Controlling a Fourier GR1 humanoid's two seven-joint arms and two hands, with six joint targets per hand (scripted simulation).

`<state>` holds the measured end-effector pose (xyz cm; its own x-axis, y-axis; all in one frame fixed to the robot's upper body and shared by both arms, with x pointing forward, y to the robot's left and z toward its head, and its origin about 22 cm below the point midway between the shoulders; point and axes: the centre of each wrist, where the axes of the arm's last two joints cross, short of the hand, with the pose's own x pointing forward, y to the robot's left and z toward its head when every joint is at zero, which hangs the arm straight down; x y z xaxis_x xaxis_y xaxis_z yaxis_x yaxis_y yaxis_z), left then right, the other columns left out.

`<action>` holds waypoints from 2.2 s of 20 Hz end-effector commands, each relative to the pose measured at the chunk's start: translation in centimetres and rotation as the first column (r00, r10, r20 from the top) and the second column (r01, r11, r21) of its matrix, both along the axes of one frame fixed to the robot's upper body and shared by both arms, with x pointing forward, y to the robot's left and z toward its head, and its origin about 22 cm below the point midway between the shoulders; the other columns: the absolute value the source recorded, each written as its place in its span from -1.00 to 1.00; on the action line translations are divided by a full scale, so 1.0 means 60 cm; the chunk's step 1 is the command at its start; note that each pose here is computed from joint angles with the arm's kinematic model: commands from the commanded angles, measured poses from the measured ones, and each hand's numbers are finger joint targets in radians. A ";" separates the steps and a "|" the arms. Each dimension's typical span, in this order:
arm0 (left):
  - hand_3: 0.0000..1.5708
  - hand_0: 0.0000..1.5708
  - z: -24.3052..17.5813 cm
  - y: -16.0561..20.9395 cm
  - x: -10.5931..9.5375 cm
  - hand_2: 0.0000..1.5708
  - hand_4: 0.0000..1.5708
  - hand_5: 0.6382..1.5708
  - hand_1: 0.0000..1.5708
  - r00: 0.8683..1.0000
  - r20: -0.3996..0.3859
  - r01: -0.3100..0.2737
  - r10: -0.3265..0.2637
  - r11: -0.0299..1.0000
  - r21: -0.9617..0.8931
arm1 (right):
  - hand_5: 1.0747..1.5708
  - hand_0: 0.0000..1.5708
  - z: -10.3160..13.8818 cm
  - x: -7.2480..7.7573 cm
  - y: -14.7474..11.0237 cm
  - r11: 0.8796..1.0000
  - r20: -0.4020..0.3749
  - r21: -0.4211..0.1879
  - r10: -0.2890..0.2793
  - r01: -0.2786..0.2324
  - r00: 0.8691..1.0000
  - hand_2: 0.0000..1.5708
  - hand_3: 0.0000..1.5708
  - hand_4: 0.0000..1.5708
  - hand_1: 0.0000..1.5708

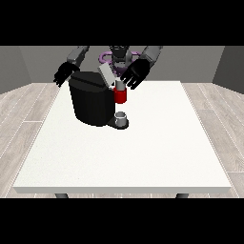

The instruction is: Insert the coffee pod into the coffee machine and close the lid

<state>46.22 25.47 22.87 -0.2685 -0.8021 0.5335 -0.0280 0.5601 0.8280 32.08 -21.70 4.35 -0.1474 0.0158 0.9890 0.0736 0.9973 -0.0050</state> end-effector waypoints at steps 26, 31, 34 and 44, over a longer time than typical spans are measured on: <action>0.26 0.42 0.034 0.014 0.001 0.47 -0.44 1.00 0.42 1.000 0.008 -0.012 0.012 0.997 0.071 | 1.00 -1.00 -0.006 -0.001 0.008 1.000 0.041 0.006 -0.016 0.015 0.999 -1.00 -1.00 -0.47 -1.00; 0.21 0.34 -0.008 0.021 -0.002 0.42 -0.54 1.00 0.34 1.000 0.015 -0.008 0.007 0.997 0.082 | 1.00 -1.00 -0.015 -0.010 -0.003 0.999 0.013 0.023 -0.023 0.023 1.000 -1.00 -1.00 -0.57 -1.00; 0.23 0.37 -0.030 0.020 -0.003 0.43 -0.54 1.00 0.37 1.000 0.000 0.017 -0.017 0.998 0.062 | 1.00 -1.00 -0.019 -0.013 -0.014 0.999 0.016 0.011 -0.031 0.031 0.999 -1.00 -1.00 -0.44 -1.00; -1.00 -1.00 -0.031 0.014 -0.001 -1.00 -1.00 1.00 -1.00 0.996 -0.077 0.051 -0.037 0.980 0.194 | 1.00 -1.00 -0.009 -0.015 0.028 1.000 0.019 -0.009 -0.005 0.005 1.000 -1.00 -1.00 -0.41 -1.00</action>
